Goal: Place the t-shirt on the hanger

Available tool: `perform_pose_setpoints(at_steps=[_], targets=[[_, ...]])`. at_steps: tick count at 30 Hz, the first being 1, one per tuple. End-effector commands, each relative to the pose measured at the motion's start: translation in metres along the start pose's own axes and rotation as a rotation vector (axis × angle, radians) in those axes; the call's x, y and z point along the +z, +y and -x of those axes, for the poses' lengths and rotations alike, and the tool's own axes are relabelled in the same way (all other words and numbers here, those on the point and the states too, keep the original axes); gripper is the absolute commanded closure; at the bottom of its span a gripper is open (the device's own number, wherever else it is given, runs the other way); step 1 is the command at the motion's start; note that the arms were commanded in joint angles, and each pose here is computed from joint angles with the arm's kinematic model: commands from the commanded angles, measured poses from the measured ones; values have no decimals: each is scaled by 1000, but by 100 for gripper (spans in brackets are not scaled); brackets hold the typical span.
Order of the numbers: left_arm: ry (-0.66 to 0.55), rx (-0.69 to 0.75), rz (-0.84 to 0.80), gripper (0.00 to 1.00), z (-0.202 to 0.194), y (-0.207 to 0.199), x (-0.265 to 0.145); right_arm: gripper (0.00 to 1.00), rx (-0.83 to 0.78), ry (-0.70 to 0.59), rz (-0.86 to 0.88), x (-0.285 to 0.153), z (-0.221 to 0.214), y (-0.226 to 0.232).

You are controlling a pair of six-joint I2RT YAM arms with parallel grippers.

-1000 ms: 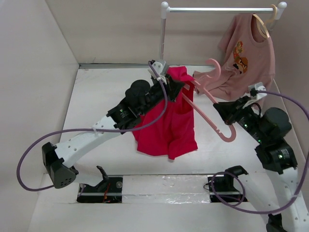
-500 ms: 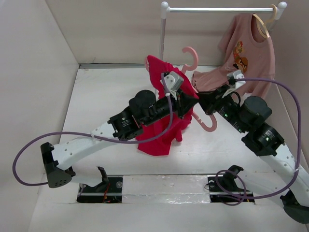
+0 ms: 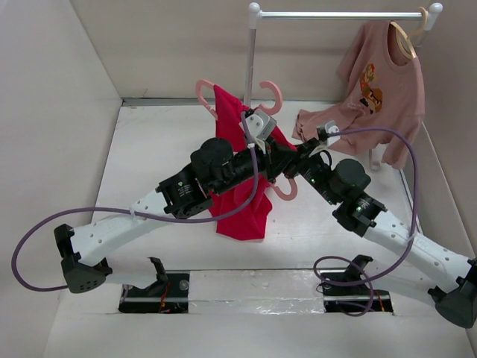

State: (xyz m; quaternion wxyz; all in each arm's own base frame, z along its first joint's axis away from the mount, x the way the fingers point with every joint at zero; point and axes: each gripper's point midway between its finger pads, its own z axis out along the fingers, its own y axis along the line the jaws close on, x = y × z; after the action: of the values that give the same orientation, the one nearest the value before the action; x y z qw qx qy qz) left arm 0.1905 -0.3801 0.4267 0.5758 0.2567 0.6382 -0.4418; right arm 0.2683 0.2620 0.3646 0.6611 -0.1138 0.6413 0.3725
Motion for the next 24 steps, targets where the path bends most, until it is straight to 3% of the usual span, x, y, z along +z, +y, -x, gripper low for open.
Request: perform_pose_setpoints(at_steps=[1,3,4,7,10,13,18,21,22,24], targets=[[-87,-31,-159,100,38,-42,-20,100,52,-303,39,-8,70,15],[-73,-54,-108,96,32,-33,-21,100,73,-358,30,-19,75,15],[-66,-57,-100,83,30,-31,-22,100,88,-403,-2,-29,86,11],[-51,-56,-20,59,28,-17,-23,100,107,-460,-55,-43,91,0],[-64,-36,14,48,38,-12,-30,100,109,-489,-50,-53,98,-1],[-117,-29,67,44,62,-4,-43,100,99,-465,-70,-54,93,-4],[-263,-84,112,43,94,3,-53,100,86,-462,-67,-63,93,-5],[-349,-149,207,51,106,28,-51,100,88,-447,-77,-67,89,-8],[-385,-165,259,64,114,50,-50,100,93,-455,-68,-71,91,-7],[-397,-237,292,80,121,73,-38,100,97,-453,-66,-74,89,-8]])
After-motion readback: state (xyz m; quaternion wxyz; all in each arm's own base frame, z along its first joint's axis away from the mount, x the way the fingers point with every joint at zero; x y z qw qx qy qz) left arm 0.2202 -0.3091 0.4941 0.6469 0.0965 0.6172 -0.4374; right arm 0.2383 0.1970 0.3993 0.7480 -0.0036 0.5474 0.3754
